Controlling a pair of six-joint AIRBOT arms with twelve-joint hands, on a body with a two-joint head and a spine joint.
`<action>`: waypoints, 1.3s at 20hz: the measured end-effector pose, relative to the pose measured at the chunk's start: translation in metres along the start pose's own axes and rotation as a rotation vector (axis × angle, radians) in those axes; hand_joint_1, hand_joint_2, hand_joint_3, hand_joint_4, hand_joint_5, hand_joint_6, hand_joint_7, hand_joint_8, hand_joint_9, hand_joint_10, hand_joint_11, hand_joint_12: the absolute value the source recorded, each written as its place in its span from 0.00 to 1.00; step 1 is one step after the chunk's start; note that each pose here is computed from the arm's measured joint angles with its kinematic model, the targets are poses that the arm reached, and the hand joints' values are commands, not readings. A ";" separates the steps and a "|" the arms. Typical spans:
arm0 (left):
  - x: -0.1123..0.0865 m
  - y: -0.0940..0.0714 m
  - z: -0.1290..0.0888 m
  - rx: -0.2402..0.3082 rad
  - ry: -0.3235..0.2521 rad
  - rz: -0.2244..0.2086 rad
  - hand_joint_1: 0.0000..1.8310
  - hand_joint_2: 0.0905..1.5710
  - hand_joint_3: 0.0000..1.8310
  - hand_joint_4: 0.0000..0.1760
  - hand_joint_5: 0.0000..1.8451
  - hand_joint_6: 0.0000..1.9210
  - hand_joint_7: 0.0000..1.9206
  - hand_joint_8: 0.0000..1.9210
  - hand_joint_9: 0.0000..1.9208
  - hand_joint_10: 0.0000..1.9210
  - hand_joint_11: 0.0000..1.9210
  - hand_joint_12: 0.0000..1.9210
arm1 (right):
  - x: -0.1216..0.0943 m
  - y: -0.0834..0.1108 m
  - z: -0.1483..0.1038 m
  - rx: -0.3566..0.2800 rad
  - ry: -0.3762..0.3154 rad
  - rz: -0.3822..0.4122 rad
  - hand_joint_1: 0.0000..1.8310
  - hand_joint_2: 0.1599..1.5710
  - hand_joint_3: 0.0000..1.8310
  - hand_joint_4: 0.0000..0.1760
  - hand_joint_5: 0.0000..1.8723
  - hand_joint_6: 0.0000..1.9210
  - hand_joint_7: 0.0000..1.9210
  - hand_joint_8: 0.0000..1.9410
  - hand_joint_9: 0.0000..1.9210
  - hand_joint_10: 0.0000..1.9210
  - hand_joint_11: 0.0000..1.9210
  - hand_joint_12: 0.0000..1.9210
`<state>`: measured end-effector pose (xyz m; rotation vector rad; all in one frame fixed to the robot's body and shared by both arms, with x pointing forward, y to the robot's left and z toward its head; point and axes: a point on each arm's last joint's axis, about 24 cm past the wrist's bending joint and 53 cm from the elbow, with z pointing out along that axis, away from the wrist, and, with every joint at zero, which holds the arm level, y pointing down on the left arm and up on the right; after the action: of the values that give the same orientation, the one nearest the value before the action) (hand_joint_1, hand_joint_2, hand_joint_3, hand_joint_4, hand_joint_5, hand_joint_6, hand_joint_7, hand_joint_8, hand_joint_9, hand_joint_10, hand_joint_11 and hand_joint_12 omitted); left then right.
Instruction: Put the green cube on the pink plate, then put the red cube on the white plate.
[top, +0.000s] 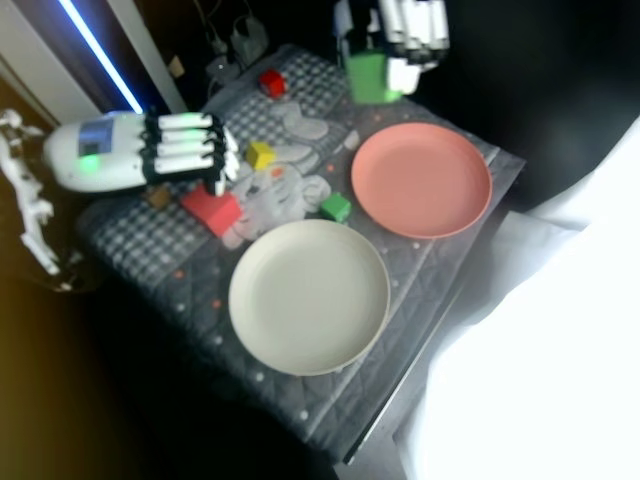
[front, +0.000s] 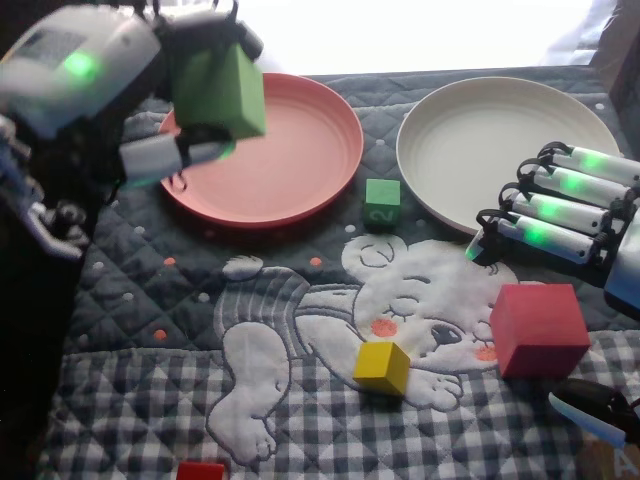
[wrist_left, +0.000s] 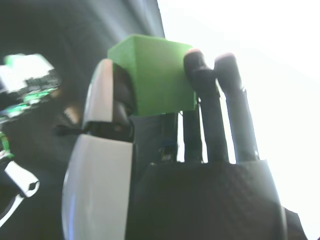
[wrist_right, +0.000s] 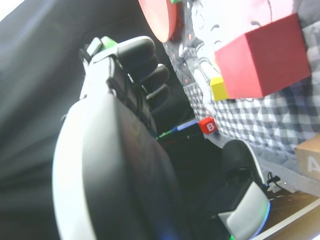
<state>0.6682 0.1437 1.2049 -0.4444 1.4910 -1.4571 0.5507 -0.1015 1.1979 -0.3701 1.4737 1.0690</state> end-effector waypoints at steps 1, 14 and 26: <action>-0.002 0.001 0.010 -0.009 0.000 -0.001 0.63 0.78 0.00 0.00 0.38 0.68 0.41 0.73 0.35 0.55 0.20 0.84 | 0.000 0.000 0.000 0.001 0.000 0.000 0.37 0.25 0.51 0.00 0.01 0.57 0.08 0.58 0.02 0.70 0.00 0.92; 0.001 0.098 0.060 -0.321 0.015 -0.069 0.62 0.80 0.00 0.00 0.37 0.71 0.38 0.79 0.33 0.76 0.27 0.95 | 0.002 -0.002 0.000 0.002 0.003 0.000 0.37 0.28 0.48 0.00 0.03 0.55 0.08 0.57 0.02 0.67 0.00 0.89; 0.000 0.129 0.050 -0.416 -0.009 -0.133 0.34 0.47 0.00 0.82 0.09 0.00 0.04 0.56 0.00 0.82 0.00 1.00 | 0.003 -0.001 0.001 0.000 0.003 0.001 0.38 0.26 0.48 0.00 0.02 0.58 0.08 0.61 0.02 0.71 0.00 0.92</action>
<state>0.7548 0.1438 1.0966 -0.8128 1.7899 -1.2371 0.5517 -0.1009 1.1951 -0.3707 1.4770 1.0698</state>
